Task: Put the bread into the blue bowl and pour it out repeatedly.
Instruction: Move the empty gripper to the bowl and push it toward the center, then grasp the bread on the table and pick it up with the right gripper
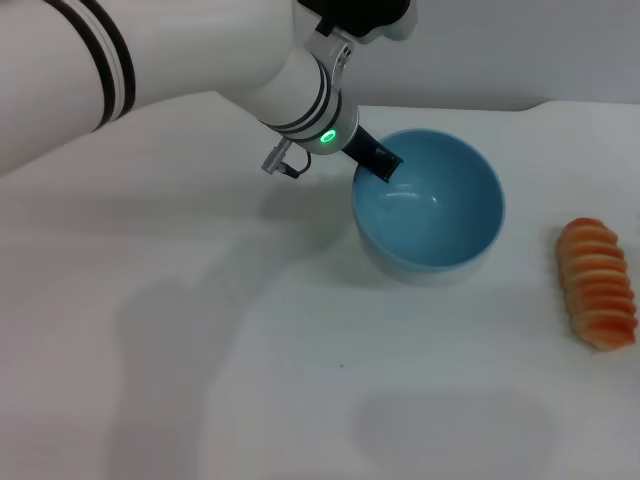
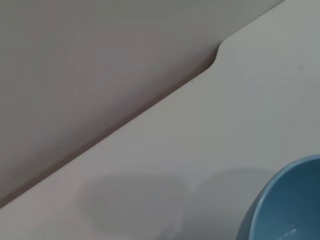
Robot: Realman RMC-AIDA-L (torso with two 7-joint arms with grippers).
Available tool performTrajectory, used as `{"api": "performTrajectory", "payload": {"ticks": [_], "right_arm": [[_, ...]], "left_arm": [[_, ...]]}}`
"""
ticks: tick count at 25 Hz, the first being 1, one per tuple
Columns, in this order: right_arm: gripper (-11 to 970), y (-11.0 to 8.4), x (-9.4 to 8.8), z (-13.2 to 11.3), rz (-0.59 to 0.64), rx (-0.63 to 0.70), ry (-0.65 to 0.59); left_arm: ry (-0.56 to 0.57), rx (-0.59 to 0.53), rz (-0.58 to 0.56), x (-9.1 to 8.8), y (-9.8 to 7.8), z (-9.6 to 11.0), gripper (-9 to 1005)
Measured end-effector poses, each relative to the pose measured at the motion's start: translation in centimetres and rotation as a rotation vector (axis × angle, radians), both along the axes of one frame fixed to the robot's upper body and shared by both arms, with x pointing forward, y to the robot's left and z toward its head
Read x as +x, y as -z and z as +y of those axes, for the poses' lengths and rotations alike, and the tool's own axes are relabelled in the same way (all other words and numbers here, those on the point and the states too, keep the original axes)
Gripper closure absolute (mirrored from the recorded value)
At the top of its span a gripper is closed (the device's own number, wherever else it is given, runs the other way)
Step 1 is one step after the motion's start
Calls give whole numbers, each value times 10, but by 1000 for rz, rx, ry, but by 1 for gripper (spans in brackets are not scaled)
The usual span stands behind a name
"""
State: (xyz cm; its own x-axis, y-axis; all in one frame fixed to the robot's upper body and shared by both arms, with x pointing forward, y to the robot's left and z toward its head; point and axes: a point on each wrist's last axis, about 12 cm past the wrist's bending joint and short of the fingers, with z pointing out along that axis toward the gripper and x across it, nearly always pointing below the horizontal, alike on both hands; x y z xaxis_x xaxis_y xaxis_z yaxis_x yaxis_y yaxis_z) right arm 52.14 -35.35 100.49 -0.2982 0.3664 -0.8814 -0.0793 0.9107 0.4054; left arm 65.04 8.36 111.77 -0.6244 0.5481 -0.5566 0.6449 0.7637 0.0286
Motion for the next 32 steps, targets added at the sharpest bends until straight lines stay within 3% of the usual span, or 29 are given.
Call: {"api": "performTrajectory", "payload": {"ticks": [1,2,6,13,18,23,32], "right_arm": [[218,-8,7,-5,10,-6,-31],[218,-29,18,-16,59,-13,-83],[218,-56,33,-28,200,-12,-116],[219,-79,50,-26,502,-24,-210],[219,-75,54,-3,590,-35,-282],[219,-65,52,3,675,-65,-274],[218,-46,52,25,708,-69,-312]], "left_arm": [[-4,-1,0,1,-1,0,997],[-10,-2,2,2,-1,2,997],[-49,-19,12,6,-2,7,997],[-75,-28,11,9,0,12,997],[-88,-38,5,11,-1,14,997],[-89,-39,4,11,-1,13,998],[-94,-42,3,10,2,15,998]]}}
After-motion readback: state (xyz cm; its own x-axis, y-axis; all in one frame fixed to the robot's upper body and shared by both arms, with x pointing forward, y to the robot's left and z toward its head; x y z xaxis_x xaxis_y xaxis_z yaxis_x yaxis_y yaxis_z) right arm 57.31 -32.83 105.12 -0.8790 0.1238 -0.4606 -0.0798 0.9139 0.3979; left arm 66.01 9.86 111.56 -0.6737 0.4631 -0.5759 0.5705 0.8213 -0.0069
